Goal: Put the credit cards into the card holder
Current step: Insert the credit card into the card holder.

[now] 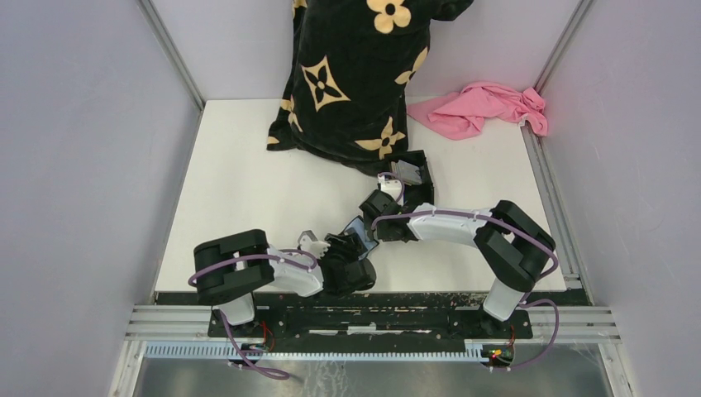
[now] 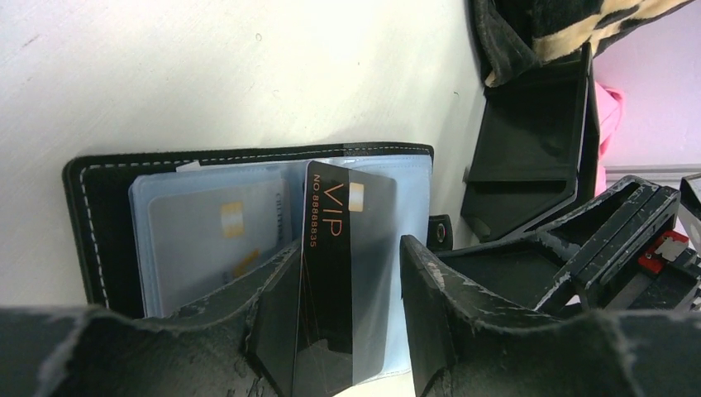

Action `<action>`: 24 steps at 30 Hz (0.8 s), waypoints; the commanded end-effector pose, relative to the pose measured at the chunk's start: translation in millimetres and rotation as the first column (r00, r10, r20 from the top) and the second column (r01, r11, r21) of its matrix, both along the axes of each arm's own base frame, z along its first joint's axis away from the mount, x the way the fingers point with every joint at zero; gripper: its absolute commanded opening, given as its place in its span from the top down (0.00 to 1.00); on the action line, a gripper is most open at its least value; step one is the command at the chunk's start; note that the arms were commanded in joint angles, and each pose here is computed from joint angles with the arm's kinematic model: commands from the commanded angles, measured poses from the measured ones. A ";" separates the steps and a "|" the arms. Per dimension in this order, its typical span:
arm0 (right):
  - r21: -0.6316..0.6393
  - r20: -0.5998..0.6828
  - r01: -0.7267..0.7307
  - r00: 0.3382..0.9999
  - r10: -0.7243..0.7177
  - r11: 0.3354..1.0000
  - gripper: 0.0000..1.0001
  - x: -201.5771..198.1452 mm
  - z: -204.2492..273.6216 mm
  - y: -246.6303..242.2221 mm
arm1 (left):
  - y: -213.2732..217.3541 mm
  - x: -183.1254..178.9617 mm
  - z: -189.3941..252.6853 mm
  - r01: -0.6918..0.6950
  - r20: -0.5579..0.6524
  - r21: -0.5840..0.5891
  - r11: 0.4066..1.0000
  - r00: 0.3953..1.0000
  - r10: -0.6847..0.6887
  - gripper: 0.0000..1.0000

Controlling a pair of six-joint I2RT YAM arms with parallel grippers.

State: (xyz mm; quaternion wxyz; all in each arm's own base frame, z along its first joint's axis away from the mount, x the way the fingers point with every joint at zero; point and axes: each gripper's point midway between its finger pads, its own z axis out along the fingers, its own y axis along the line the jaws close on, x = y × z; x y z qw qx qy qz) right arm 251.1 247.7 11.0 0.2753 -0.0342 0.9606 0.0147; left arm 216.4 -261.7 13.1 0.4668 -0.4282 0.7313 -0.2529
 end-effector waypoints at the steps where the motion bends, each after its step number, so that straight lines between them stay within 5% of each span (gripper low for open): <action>1: -0.078 -0.330 -0.144 0.938 0.111 0.987 0.00 -86.8 -39.2 -22.7 | 58.3 -92.6 -97.0 0.046 -0.517 0.175 0.984 0.854 0.052 0.46; 24: -0.075 -0.234 -0.131 0.966 0.110 0.989 0.00 -72.1 -7.8 -24.7 | 52.4 -94.3 -75.6 0.113 -0.538 0.252 0.961 0.842 0.042 0.55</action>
